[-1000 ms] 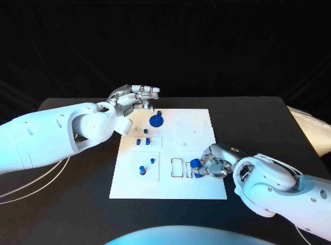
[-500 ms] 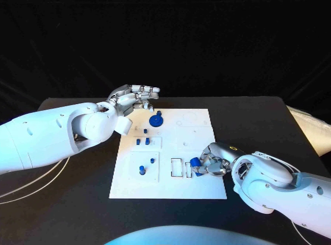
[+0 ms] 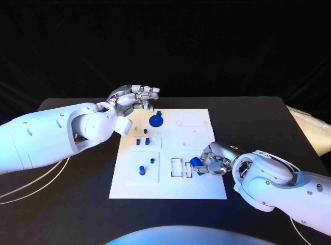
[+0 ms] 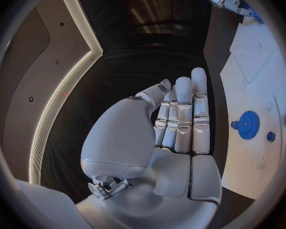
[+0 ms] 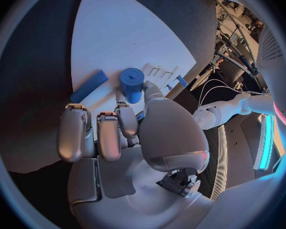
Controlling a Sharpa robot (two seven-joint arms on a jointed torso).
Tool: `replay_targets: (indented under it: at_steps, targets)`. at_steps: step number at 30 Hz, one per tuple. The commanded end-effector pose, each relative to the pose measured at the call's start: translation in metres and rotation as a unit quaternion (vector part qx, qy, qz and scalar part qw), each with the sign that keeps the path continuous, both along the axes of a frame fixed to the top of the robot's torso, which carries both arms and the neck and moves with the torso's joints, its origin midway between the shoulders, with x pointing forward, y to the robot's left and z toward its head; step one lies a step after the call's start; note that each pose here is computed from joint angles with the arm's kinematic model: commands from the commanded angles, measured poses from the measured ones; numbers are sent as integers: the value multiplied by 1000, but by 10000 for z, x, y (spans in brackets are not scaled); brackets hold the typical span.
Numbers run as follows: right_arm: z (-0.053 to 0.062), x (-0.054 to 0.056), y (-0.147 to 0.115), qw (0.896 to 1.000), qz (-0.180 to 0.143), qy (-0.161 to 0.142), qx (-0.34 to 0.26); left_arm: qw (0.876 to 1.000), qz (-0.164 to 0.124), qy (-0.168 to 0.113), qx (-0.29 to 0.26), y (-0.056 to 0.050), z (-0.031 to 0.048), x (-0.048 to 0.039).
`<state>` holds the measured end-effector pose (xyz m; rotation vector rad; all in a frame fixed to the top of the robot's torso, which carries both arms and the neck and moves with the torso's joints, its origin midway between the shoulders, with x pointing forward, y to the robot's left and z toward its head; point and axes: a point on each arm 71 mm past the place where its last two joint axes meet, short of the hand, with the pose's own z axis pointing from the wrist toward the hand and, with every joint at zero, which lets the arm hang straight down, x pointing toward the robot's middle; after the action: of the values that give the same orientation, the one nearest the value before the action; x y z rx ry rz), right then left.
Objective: Assemble the parts on the task board
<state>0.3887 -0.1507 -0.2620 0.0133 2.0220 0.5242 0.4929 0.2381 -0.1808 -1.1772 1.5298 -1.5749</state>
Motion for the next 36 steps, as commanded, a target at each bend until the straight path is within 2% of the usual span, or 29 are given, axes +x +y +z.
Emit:
replay_targets:
  at_steps: [1, 12, 20, 26, 36]
  targets:
    - [-204, -61, -90, 997, -5, 54, -48, 1000, -11, -4, -4, -26, 11, -7]
    - [-235, -63, -81, 995, 11, 68, -70, 1000, -11, -4, -4, -34, 10, -5]
    - [-122, -41, -71, 999, -29, 22, -5, 1000, -12, -4, -5, -41, 9, -1]
    - [15, -26, -76, 997, -51, -12, 52, 1000, -11, -5, -5, -48, 9, 1]
    - [151, -29, -77, 990, -82, -4, 117, 1000, -4, -8, -4, -42, 8, 10]
